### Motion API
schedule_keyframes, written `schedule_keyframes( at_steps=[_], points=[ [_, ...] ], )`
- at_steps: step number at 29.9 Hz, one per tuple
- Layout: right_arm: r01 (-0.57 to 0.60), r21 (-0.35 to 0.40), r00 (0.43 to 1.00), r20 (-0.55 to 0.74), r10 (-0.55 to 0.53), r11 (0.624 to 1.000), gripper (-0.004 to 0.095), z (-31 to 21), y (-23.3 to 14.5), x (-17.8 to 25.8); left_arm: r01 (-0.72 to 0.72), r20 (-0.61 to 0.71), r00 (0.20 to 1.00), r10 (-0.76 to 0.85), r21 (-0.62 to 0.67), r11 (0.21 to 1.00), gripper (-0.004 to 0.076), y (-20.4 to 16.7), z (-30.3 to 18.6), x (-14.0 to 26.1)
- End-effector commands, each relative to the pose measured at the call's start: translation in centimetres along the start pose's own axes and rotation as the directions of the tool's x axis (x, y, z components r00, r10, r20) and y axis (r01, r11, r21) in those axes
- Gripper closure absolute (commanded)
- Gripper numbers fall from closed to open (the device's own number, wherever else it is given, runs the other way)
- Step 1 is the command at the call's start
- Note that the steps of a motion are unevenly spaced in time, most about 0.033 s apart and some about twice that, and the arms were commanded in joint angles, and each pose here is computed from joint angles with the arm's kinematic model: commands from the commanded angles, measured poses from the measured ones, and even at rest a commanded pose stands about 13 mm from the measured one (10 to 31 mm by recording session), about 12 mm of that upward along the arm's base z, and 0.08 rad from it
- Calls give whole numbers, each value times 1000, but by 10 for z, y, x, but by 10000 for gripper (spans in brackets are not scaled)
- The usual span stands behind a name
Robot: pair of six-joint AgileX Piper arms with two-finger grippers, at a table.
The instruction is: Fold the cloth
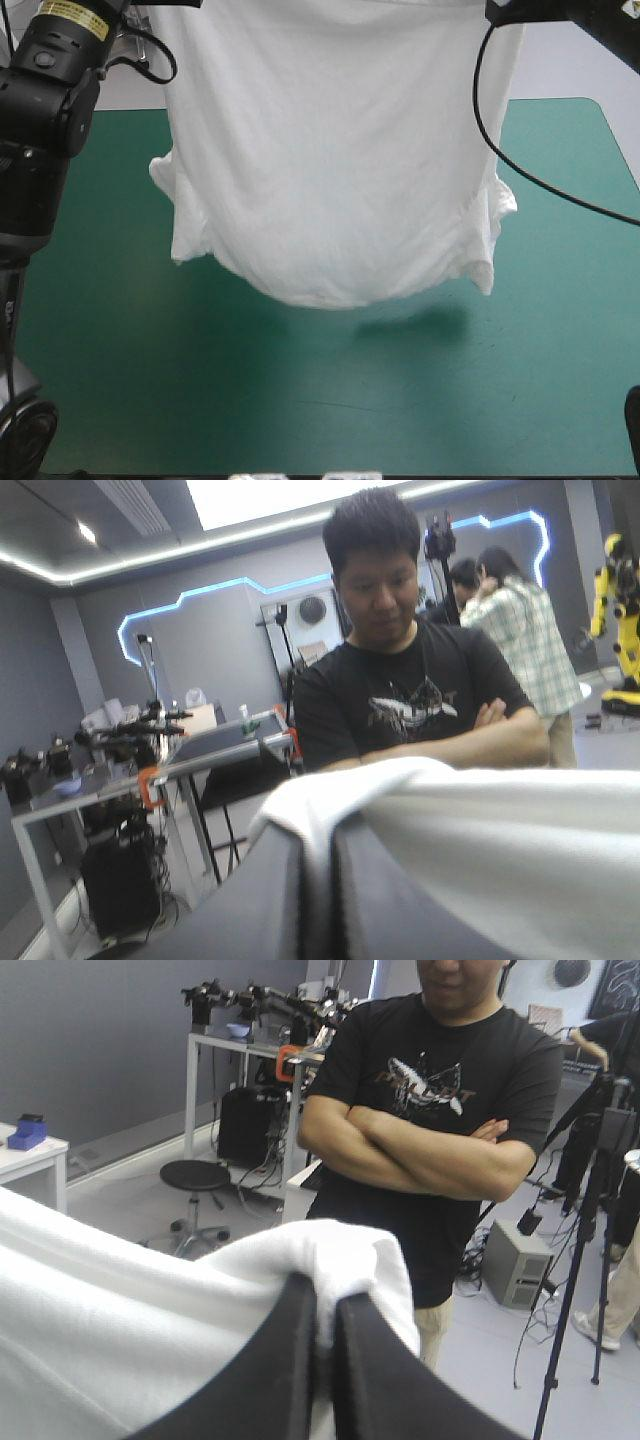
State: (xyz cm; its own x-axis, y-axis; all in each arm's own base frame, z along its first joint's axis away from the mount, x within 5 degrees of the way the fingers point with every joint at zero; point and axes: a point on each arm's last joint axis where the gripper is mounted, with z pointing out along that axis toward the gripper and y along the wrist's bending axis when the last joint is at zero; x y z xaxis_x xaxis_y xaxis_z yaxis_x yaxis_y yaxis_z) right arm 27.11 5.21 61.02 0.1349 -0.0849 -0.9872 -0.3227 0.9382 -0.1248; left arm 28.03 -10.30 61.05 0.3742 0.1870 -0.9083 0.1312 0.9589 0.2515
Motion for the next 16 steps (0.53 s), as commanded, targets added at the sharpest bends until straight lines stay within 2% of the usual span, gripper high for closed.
schedule_keyframes(
  at_steps=[1, 4, 10, 12, 13, 15, 16],
  points=[
    [13, 100, 975, 221, -35, 995, 925, 7, -12, -16, 43, 285, 958, -41, -3, 999, 732, 14, 0, -23],
    [8, 130, 963, 266, -43, 991, 925, 20, -17, -12, 63, 337, 940, -58, -3, 998, 732, 18, 9, -16],
    [7, 116, 970, 239, -35, 993, 925, 27, -17, -5, 73, 282, 957, -67, -12, 997, 732, 20, 19, -2],
    [-16, 88, 981, 193, -1, 996, 925, 37, -16, 5, 122, 186, 975, -119, -9, 992, 733, 17, 27, 13],
    [-29, 72, 988, 151, 18, 997, 925, 43, -16, 12, 152, 85, 985, -150, -12, 988, 733, 15, 34, 28],
    [-75, 32, 997, 18, 75, 997, 925, 63, -15, 38, 172, -104, 979, -174, -24, 985, 733, 8, 44, 59],
    [-99, 19, 994, -47, 100, 995, 925, 74, -15, 52, 180, -158, 970, -182, -25, 983, 733, 5, 47, 71]
  ],
)
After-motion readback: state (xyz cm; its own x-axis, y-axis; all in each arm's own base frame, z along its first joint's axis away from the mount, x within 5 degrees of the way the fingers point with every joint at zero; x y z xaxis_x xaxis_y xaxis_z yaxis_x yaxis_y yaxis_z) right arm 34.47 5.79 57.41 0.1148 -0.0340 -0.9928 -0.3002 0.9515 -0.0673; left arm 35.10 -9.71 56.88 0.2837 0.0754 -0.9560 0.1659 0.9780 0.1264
